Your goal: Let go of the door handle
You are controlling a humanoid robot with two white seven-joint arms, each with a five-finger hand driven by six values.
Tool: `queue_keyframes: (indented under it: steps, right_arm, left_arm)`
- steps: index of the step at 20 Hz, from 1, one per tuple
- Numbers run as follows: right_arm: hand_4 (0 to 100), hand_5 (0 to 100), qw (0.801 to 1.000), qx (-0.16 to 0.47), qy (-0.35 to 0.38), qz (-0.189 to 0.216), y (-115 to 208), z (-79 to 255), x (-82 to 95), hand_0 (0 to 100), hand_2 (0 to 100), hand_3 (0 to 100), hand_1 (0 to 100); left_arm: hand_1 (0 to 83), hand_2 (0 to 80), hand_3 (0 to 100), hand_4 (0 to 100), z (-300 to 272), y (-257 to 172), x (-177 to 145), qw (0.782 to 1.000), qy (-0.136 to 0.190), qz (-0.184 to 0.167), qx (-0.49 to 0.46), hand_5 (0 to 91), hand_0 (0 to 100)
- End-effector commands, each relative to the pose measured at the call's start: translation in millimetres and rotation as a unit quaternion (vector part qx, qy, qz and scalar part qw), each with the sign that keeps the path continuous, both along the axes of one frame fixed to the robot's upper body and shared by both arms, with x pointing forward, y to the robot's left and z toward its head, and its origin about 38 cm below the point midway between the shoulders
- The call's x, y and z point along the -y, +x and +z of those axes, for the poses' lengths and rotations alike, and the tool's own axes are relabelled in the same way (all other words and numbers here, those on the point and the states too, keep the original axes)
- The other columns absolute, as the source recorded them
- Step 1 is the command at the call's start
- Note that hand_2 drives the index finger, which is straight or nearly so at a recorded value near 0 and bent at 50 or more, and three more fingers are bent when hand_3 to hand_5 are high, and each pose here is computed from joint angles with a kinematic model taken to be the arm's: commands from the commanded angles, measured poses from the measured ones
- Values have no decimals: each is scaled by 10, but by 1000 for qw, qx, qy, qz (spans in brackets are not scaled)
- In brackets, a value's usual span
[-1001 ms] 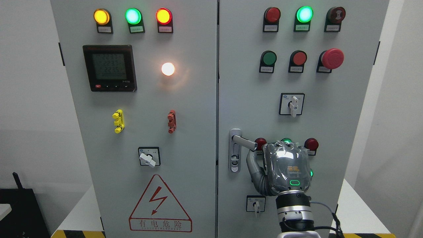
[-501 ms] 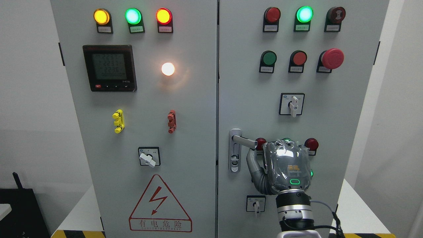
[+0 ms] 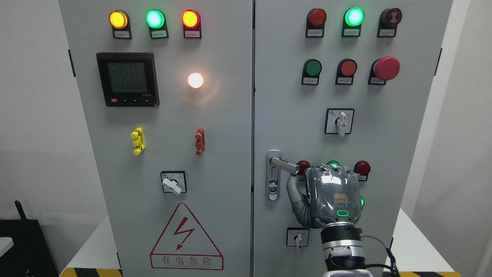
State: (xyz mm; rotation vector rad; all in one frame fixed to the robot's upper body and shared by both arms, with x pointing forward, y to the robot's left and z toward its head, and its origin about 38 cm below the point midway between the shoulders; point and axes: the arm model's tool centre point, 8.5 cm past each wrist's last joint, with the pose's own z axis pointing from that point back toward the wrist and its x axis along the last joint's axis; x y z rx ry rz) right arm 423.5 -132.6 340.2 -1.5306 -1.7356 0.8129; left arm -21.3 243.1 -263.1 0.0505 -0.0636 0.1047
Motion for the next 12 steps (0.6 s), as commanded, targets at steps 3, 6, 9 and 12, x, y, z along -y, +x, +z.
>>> queue_keyframes:
  steps: [3,6,9,12]
  right_arm:
    - [935,923,1000,-3,-4,2,-36,-54,41,719,971,1000,110]
    - [935,923,1000,-1,-11,2,-104,-140,72,719,971,1000,110]
    - [936,922,1000,-3,-7,5,-153,-185,92,719,971,1000,109]
    - [935,921,1000,5,-2,10,-250,-248,141,719,970,1000,109]
  left_arm:
    - [389,0,0,0,-7,106,9,1000,-1,0,15,0,120]
    - [389,0,0,0,-7,106,10,1000,-1,0,15,0,120]
    - [389,0,0,0,-7,106,10,1000,-1,0,15,0,120]
    - [389,0,0,0,-7,106,9,1000,-1,0,15,0,120]
